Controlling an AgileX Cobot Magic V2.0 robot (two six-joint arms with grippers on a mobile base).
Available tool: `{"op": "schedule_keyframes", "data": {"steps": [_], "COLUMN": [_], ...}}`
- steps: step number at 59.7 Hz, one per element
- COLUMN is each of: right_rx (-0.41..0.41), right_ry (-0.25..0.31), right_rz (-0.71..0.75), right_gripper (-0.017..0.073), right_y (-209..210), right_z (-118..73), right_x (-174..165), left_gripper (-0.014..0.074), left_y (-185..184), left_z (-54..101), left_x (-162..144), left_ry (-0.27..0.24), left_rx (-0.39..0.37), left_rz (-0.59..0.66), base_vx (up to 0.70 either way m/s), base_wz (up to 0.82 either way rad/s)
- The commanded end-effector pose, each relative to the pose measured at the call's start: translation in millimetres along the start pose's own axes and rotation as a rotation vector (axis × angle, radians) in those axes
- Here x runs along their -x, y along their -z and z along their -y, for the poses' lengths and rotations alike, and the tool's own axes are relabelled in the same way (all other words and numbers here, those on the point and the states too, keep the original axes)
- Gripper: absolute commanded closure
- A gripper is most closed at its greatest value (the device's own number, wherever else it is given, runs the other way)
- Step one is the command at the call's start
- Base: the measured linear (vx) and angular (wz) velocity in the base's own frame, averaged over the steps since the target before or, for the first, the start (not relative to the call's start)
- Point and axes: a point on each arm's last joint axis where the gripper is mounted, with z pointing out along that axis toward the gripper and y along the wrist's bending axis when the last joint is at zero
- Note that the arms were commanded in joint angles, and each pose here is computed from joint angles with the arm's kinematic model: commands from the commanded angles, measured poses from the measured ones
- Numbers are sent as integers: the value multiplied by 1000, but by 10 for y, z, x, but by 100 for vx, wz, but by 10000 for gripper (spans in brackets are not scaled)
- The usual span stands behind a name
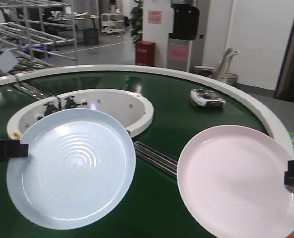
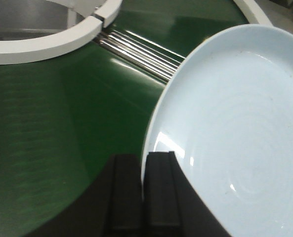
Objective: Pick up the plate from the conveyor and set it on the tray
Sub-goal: 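Hold both plates raised while the base drives to the tray counter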
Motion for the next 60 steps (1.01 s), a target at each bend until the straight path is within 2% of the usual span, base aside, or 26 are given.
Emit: {"op": "schedule_keyframes", "data": {"steps": [1,60], "right_rx": [19,19], "right_ry": [2,2], "right_rz": [102,102], "right_gripper": [572,572], "right_y": [111,111], "right_z": [-54,-54], "right_x": [110,110], "left_gripper": [599,599], "left_y": [129,126], "left_z": [76,75], "left_x": [141,141], "left_ry": [20,21], "left_rx": [-30,-30], "left_rz": [119,118], "base_vx": [-17,-14], "base_wz": [-62,-55]}}
